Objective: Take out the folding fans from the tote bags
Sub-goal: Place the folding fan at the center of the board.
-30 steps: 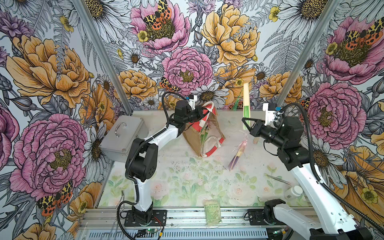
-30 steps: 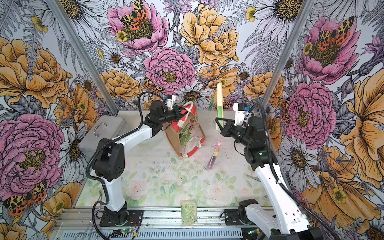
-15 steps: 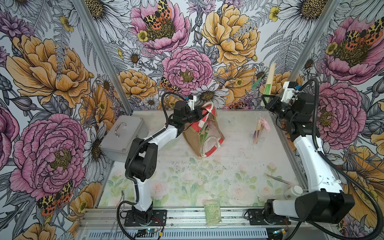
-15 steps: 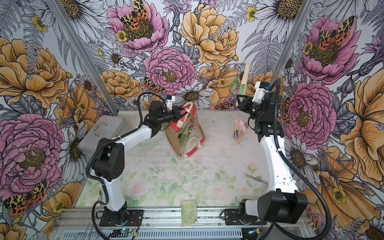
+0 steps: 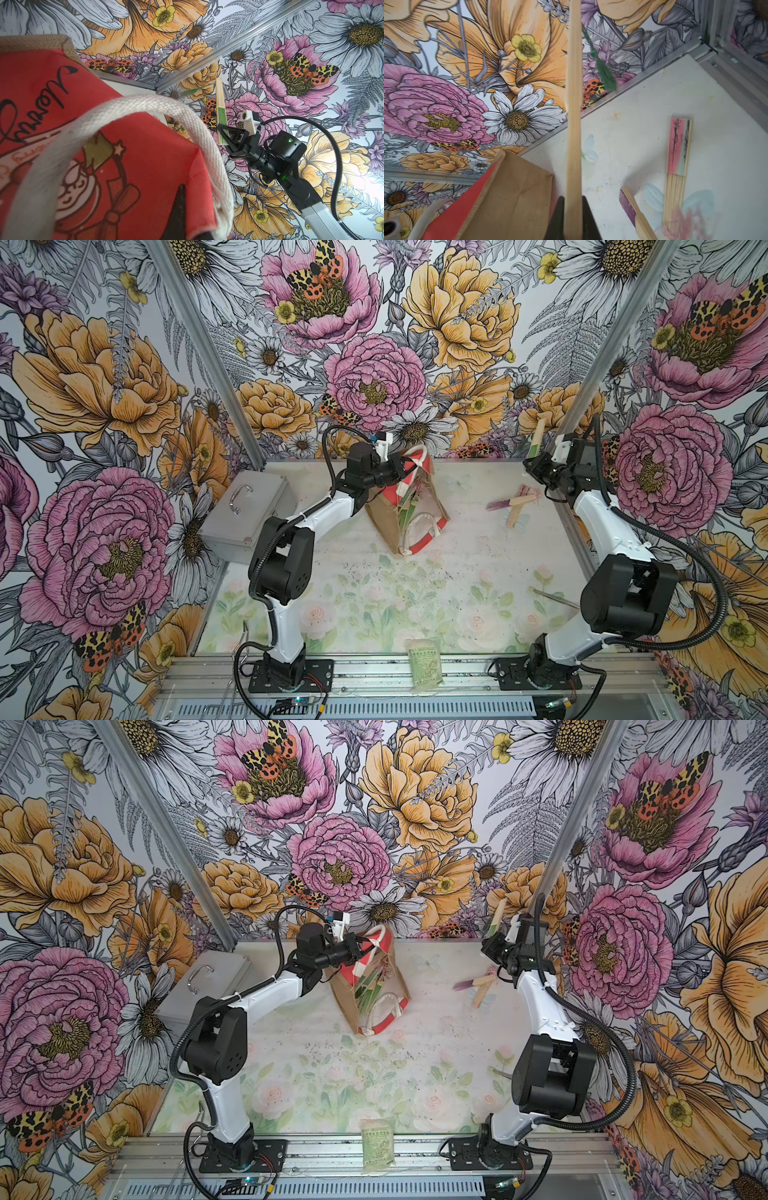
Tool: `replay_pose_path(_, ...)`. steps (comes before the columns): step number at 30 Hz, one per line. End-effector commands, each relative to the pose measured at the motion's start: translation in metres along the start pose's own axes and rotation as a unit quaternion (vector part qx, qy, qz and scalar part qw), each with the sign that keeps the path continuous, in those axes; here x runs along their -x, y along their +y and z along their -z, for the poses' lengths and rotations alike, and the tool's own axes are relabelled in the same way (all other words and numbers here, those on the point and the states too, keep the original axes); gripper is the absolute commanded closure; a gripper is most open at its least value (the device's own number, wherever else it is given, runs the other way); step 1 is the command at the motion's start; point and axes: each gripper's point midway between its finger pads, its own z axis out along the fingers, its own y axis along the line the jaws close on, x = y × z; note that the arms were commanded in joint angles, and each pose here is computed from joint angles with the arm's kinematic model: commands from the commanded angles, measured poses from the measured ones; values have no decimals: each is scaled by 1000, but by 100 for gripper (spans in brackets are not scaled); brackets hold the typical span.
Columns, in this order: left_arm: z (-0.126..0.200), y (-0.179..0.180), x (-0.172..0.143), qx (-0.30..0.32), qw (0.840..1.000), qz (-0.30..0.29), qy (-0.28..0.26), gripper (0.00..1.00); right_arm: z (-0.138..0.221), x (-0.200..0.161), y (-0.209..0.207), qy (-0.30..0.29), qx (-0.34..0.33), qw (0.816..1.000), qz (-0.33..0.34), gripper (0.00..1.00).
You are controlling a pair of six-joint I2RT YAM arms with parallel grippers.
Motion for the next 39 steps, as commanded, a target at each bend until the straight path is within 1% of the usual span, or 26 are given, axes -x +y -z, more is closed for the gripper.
replay_pose_path(1,13,-23,11,-27,999,-22,-11,100,-17,-31,-41,54,-61,996,-24,100)
replay_pose_path(3,13,-22,10,-26,999,-20,-11,100,-26,-49,-57,86,-80,993,-30,100)
replay_pose_path(6,13,-21,9,-26,999,-19,-10,100,-35,-70,-79,113,-108,987,-40,100)
replay_pose_path(10,12,-20,9,-25,999,-18,-11,100,-44,-91,-106,144,-148,977,-47,100)
replay_pose_path(13,12,-18,9,-24,1000,-17,-11,100,-50,-105,-120,168,-164,971,-55,100)
replay_pose_path(15,11,-18,10,-24,1000,-16,-11,100,-52,-109,-126,173,-174,968,-54,100)
replay_pose_path(17,11,-17,9,-23,1000,-15,-10,100,-53,-110,-130,176,-178,967,-55,93)
replay_pose_path(19,11,-17,9,-23,1000,-15,-11,100,-53,-108,-132,172,-180,967,-55,82)
replay_pose_path(20,11,-17,9,-23,1000,-16,-10,100,-52,-105,-132,170,-180,967,-55,78)
replay_pose_path(22,11,-17,9,-23,1000,-15,-11,100,-49,-101,-127,167,-174,969,-49,72)
replay_pose_path(24,10,-18,9,-24,1000,-16,-11,100,-45,-97,-122,164,-168,971,-45,63)
replay_pose_path(27,10,-18,9,-24,1000,-16,-11,100,-37,-94,-114,164,-160,973,-40,52)
replay_pose_path(29,10,-19,9,-25,999,-16,-11,100,-29,-91,-105,158,-150,975,-32,49)
replay_pose_path(31,10,-19,9,-24,1000,-16,-10,100,-17,-87,-91,147,-134,980,-15,48)
replay_pose_path(32,10,-19,9,-25,1000,-16,-11,100,-10,-84,-83,141,-123,982,-3,45)
replay_pose_path(34,9,-20,9,-26,999,-16,-9,100,1,-83,-66,134,-102,986,20,43)
replay_pose_path(37,9,-19,10,-26,999,-16,-9,100,16,-90,-31,131,-55,987,77,43)
replay_pose_path(39,9,-20,10,-28,999,-15,-8,100,26,-102,-3,130,-28,982,132,43)
